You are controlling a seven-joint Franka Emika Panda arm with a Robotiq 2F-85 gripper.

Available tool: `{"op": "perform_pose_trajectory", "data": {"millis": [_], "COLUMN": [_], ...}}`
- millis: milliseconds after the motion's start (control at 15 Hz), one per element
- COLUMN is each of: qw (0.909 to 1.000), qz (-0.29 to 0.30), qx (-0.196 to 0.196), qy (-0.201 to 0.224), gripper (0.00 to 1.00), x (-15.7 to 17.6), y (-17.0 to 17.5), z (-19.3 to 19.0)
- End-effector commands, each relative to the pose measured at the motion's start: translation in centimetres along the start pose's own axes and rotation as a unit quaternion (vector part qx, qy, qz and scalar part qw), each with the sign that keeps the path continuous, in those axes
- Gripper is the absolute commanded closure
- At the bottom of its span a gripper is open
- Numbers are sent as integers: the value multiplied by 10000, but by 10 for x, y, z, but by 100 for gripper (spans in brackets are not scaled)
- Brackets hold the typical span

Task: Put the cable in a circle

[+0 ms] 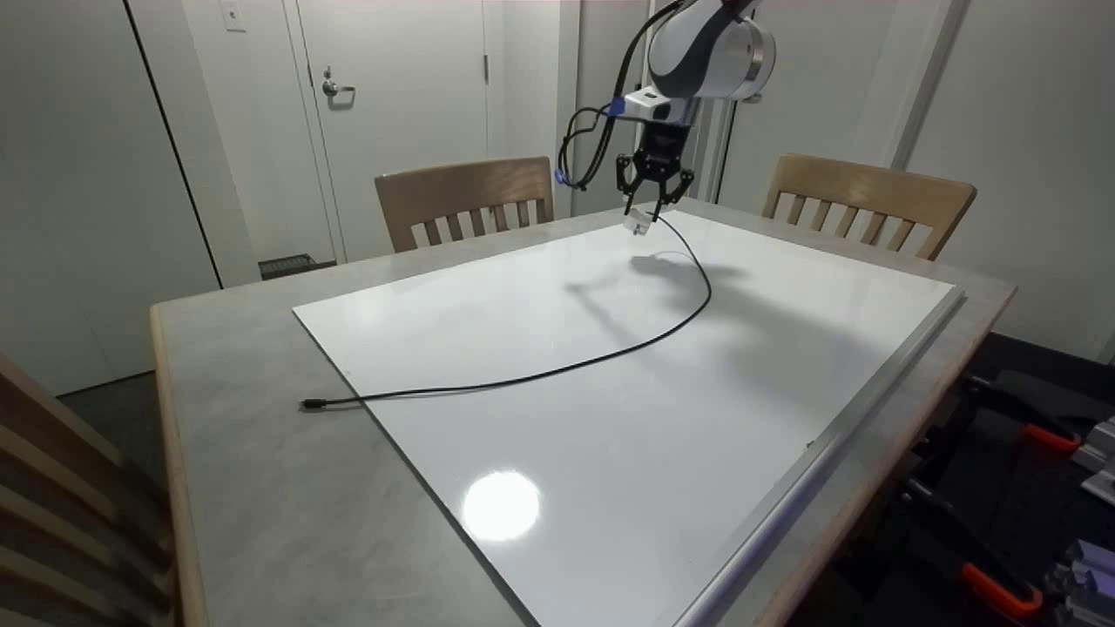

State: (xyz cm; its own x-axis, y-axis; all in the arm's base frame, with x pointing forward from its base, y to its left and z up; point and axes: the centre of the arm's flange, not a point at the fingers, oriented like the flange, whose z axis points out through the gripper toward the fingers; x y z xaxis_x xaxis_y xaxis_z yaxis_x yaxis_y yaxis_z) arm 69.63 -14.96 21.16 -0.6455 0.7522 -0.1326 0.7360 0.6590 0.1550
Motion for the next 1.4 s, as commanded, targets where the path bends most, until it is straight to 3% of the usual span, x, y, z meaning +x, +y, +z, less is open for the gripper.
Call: {"op": "perform_pose_trajectory", "data": {"millis": [0, 333, 400, 467, 867, 933, 1000, 1333], "qw": [9952, 9741, 9837, 9829, 9833, 9800, 9775, 9304], "qz": [-949, -2222, -1775, -1813, -1795, -1968, -2086, -3642], "qx": [-241, -383, -266, -299, -268, -306, -307, -250], "qy": [-16, 148, 76, 116, 113, 52, -16, -320], "gripper": [74, 74, 74, 49, 49, 74, 74, 74], "x": [8, 45, 55, 58, 56, 56, 57, 75], "y": [36, 62, 70, 72, 69, 71, 72, 99], "z": [1, 12, 1, 4, 6, 5, 5, -8]}}
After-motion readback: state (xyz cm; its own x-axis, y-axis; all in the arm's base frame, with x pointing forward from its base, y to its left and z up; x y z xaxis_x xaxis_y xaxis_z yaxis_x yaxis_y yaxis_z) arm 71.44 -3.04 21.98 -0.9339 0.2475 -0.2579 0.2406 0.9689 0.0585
